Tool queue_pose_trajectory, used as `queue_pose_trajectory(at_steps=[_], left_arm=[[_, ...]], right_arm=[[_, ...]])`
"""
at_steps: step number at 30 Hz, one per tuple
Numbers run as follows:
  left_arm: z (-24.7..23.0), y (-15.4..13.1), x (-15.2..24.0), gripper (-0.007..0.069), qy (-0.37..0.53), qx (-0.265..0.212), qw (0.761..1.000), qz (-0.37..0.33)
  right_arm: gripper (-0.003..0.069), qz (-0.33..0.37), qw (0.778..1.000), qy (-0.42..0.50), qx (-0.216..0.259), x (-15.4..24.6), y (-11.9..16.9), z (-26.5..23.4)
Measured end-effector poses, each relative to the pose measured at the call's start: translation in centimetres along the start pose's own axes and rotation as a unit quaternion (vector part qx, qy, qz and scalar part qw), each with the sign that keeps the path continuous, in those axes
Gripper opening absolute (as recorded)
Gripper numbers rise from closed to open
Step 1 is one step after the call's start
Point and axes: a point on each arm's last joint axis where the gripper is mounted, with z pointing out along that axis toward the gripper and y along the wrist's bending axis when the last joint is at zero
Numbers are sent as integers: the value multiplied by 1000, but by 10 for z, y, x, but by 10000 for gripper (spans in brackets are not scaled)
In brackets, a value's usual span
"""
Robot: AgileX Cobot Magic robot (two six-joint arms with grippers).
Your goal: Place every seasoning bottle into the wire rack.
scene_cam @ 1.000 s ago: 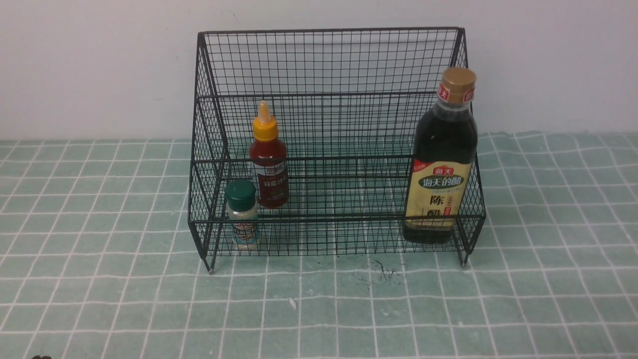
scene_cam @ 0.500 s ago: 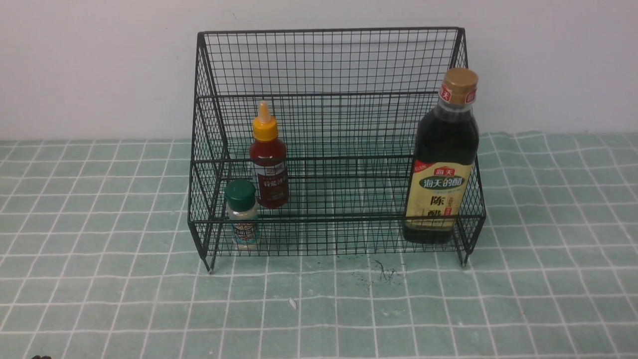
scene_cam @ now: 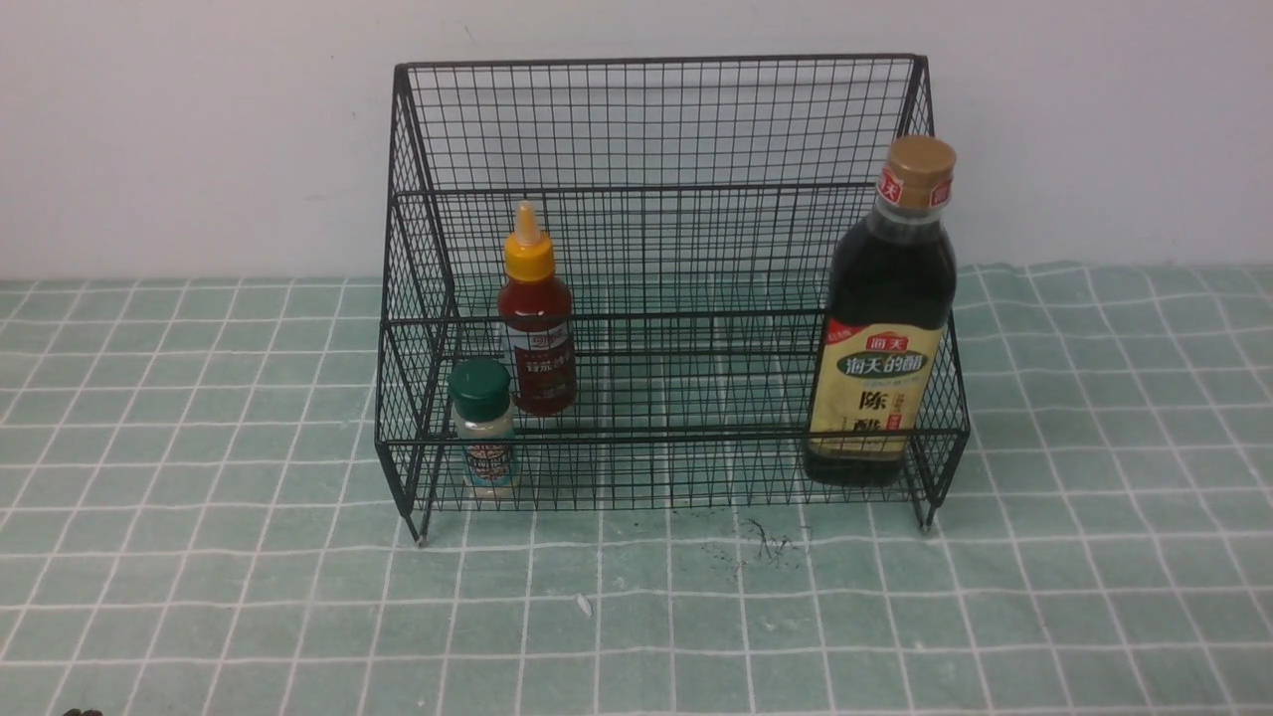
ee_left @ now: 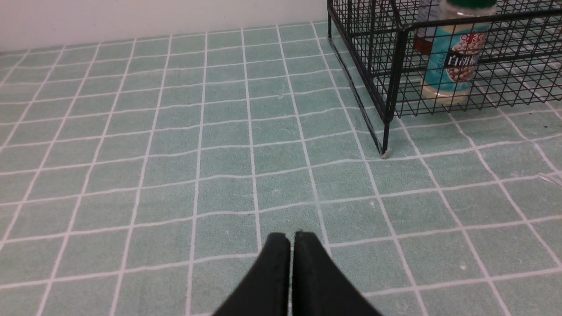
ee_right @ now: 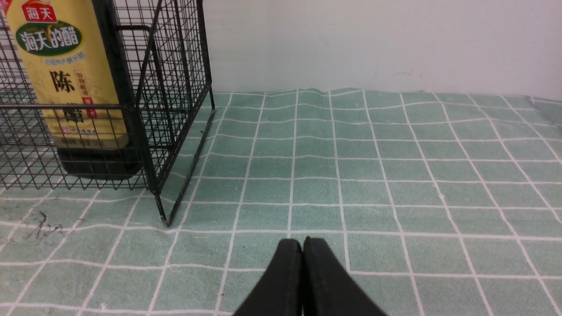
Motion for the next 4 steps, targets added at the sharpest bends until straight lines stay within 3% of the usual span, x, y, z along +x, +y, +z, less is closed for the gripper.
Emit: queue_pose_trajectory(at_steps=[4], left_arm=[[0,0,0,-6,0,0,1000,0]], right_arm=[[-13,0,1000,0,0,0,0,0]])
